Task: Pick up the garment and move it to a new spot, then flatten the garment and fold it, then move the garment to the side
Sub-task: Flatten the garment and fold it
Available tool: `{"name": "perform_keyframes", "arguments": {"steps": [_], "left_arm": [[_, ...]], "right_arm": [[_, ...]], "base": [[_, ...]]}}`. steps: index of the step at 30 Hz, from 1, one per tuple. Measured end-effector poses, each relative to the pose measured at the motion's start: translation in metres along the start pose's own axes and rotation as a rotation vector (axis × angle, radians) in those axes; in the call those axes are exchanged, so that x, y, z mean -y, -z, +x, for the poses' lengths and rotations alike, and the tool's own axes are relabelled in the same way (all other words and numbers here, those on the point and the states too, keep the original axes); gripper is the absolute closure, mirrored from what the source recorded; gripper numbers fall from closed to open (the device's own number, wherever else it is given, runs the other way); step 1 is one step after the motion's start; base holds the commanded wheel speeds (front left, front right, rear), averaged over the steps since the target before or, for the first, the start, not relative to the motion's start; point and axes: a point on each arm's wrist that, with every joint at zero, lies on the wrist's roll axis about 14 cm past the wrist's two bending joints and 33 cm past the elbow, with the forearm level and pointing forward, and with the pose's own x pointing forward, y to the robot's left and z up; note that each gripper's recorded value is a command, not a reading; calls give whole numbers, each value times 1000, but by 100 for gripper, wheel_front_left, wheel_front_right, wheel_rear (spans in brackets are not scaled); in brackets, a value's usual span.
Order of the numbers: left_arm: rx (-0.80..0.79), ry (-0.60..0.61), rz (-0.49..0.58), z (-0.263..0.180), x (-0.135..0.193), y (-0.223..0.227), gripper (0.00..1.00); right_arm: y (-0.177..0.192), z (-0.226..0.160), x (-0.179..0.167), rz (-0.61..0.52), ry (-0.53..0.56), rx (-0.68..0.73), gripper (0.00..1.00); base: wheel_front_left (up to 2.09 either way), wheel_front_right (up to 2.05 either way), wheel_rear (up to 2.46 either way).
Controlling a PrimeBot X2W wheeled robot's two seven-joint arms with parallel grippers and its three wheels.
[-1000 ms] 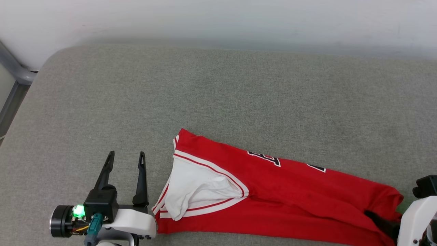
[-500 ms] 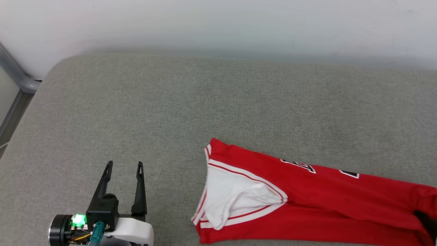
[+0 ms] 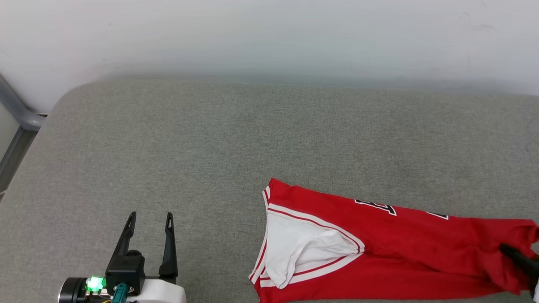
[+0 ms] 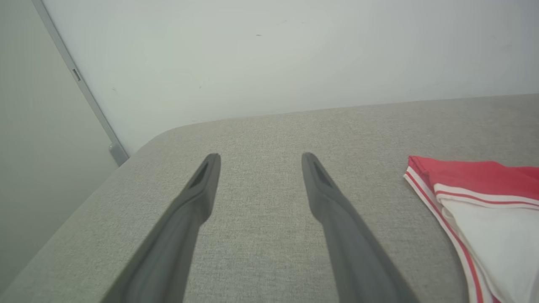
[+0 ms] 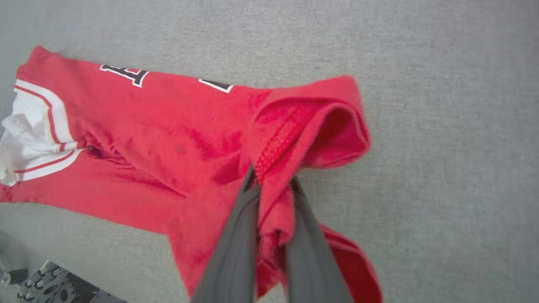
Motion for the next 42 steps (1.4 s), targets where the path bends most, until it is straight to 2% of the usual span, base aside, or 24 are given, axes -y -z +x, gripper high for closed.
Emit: {"name": "perform_keyframes", "arguments": {"steps": [5, 12, 16, 18, 26, 34, 42], "left_arm": [[-2, 0, 2, -2, 0, 1, 0], [-16, 5, 0, -2, 3, 5, 0], [-20, 7, -5, 2, 4, 6, 0], [-30, -2, -5, 5, 3, 10, 0], [-50, -21, -4, 9, -1, 16, 0], [-63, -25, -5, 15, -1, 21, 0], [-81, -21, -3, 20, 2, 27, 0]], "right_arm": [[-11, -1, -37, -35, -106, 39, 100], [-22, 11, -109, -121, -280, 49, 100], [-21, 25, -153, -196, -370, 16, 100], [-15, 48, -203, -305, -459, -55, 100], [-4, 70, -261, -412, -565, -137, 100], [13, 93, -287, -482, -591, -217, 100], [46, 114, -270, -523, -523, -319, 100]], "base": [[0, 0, 0], [0, 0, 0], [0, 0, 0], [0, 0, 0], [0, 0, 0], [0, 0, 0], [0, 0, 0]]}}
